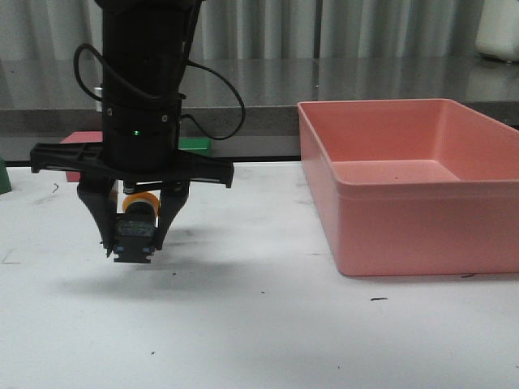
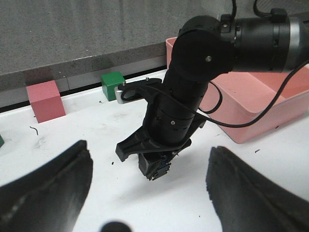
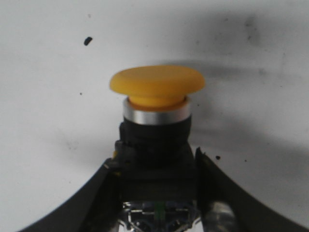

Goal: Place and stand button with both arms
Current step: 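Lift the button out of the bin and carry it toward the left arm, then lower the button onto the table and open the right gripper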

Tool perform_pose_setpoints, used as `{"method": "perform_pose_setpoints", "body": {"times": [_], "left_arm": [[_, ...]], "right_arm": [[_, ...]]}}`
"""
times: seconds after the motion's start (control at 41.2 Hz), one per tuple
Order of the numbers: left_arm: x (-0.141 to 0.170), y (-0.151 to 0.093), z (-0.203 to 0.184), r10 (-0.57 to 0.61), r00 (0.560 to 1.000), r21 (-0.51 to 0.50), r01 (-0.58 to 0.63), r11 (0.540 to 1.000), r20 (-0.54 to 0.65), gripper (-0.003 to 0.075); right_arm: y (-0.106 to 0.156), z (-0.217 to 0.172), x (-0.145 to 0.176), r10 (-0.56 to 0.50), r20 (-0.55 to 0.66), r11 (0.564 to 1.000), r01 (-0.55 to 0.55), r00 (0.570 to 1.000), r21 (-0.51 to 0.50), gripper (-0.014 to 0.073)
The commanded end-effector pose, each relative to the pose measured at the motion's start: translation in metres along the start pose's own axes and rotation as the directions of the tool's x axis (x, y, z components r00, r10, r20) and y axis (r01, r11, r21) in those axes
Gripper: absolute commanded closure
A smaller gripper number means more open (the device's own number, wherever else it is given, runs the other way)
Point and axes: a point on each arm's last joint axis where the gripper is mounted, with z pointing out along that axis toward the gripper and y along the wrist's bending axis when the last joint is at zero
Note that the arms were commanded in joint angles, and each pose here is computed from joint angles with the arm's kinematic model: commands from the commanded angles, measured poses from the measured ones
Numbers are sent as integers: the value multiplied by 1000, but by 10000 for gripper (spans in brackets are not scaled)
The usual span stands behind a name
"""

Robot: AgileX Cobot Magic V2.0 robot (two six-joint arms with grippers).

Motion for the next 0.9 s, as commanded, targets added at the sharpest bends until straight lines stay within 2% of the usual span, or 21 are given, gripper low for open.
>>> {"method": "perform_pose_setpoints", "body": {"times": [0.0,0.292,0.51,0.68,0.875], "left_arm": [[-15,-1,-2,-3,996,10,2,1000,92,229],[-15,-1,-2,-3,996,10,2,1000,92,229],[-15,-1,-2,-3,996,10,2,1000,92,229],[-15,-1,-2,-3,996,10,2,1000,92,229],[-15,-1,-2,-3,996,10,2,1000,92,229]], "right_arm": [[9,-39,-6,16,87,997,-9,996,-79,376],[10,-26,-4,48,55,996,-44,997,-79,287],[10,-26,-4,50,53,996,-45,997,-81,159],[11,-31,-4,48,44,996,-45,998,-79,148],[16,-72,-8,-110,120,986,123,987,-110,148]]}}
